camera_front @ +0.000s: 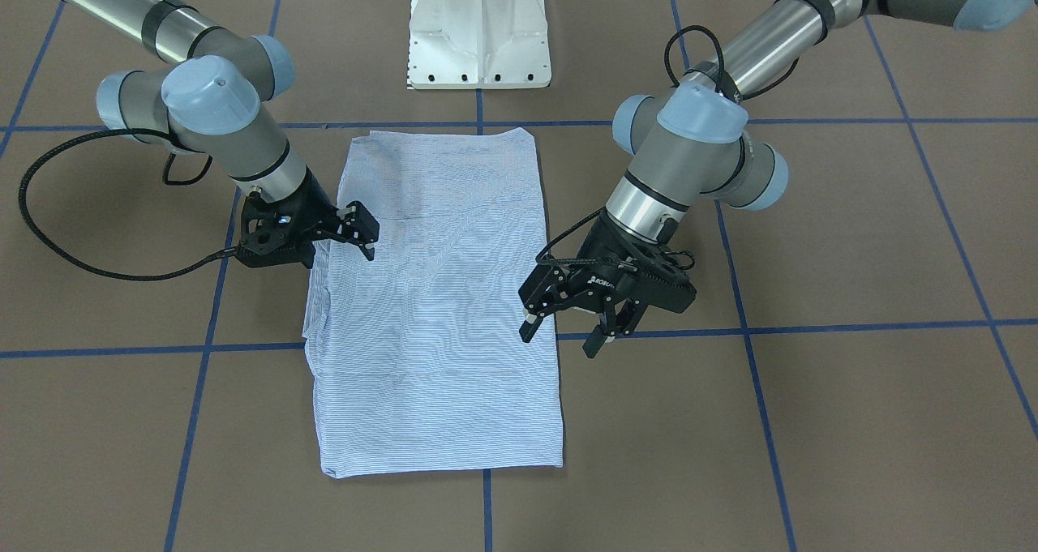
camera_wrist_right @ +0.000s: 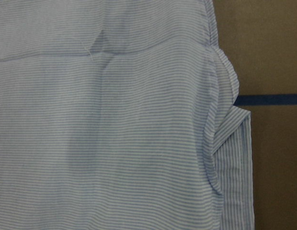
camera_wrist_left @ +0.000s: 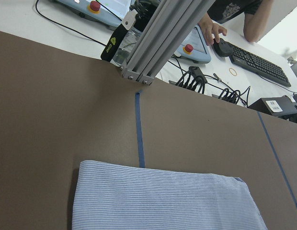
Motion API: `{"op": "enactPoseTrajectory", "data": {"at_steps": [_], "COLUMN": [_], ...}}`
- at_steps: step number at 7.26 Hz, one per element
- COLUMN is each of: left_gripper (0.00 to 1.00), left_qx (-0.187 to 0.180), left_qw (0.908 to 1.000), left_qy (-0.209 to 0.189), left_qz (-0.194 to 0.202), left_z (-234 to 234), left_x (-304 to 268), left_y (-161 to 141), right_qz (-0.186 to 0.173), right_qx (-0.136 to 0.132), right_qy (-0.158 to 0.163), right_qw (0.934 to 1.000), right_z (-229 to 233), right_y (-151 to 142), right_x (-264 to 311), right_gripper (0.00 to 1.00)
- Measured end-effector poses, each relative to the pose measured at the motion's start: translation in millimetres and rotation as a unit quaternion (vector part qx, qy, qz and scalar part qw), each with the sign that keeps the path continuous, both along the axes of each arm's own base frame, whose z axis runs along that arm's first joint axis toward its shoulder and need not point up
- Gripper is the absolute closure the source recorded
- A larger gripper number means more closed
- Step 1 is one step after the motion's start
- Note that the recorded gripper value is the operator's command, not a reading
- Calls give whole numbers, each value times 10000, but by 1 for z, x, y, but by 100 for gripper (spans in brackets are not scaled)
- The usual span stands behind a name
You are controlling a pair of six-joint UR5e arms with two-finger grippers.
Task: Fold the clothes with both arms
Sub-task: 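Lower the right gripper onto the shirt's side edge while the left gripper holds above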
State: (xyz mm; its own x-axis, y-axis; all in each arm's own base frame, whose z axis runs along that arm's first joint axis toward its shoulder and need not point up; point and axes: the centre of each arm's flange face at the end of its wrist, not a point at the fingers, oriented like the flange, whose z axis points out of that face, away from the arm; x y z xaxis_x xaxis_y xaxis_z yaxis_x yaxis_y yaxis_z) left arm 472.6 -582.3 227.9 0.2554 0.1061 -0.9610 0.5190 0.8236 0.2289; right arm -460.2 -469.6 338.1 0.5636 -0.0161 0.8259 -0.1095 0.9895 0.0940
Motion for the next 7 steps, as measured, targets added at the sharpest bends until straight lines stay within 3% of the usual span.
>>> {"op": "enactPoseTrajectory", "data": {"at_steps": [3,7], "left_gripper": [0,0], "left_qx": [5,15], "left_qw": [10000,10000], "left_qy": [1,2], "left_qz": [33,54], "left_z": [1,1], "left_x": [0,1], "left_y": [2,3], "right_qz": [-176,-139], "right_qx": [-118,-397], "right_qy": [224,796], "right_qw": [9995,9959], "right_z": [25,47], "right_y": [8,-7], "right_x": [-17,2], "right_gripper": [0,0]}}
